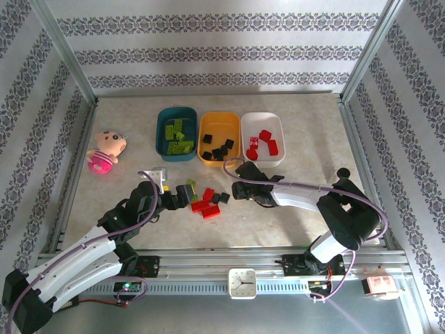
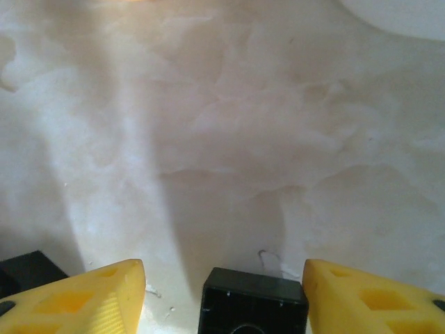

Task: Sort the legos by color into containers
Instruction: Move the lego to the center of the table, then pick up the lego from the center of the table, then place the lego in the container.

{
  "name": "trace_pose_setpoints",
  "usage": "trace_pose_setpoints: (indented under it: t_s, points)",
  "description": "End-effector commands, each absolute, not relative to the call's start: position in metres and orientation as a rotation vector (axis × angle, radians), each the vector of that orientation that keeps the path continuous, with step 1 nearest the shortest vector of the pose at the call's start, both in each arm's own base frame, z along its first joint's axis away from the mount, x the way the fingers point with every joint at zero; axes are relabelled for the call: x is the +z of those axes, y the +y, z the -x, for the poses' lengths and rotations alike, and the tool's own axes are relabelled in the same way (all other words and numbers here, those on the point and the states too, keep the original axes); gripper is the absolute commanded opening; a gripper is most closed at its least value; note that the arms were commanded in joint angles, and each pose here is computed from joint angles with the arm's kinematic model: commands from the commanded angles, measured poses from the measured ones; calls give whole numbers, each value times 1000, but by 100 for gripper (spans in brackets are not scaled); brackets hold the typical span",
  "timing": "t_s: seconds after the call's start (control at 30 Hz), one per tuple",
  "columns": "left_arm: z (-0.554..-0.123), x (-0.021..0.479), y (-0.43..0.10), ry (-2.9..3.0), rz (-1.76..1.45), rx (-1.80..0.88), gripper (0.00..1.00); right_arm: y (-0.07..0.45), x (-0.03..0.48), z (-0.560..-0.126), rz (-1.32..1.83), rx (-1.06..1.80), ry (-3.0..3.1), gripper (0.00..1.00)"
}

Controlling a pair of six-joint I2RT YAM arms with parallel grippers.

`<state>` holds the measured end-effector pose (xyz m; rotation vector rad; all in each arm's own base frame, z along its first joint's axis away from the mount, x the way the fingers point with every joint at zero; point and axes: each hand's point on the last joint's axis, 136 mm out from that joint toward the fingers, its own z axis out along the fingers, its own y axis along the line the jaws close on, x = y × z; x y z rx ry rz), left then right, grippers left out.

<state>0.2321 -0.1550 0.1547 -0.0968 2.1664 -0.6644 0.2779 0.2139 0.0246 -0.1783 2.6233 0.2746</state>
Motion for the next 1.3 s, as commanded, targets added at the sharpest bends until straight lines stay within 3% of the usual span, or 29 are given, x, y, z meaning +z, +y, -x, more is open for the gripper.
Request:
trace_pose_setpoints:
  t_s: [0.0,0.17,0.33,0.53,0.83,1.0,1.17,1.27]
  points:
    - [-231,149,-147,2186,122,-625,100,211,15,-274,181,240,2659,57]
    - [-230,151,-140,2192,127,-579,100,210,15,-269,189,257,2660,41]
    - [-229,150,-133,2194,138,-534,100,235,71,-271,294,441,2525,30]
    - [-228,144,-135,2201,134,-549,100,269,155,-307,350,574,2327,29]
    - [-225,139,-138,2229,118,-558,100,299,160,-404,283,514,2278,29]
    - [-224,135,-137,2246,114,-546,100,305,138,-439,230,458,2328,34]
    - [-226,131,-139,2280,70,-507,100,307,125,-455,166,490,2368,59]
    - [-232,128,-140,2306,37,-460,100,308,134,-457,163,512,2354,63]
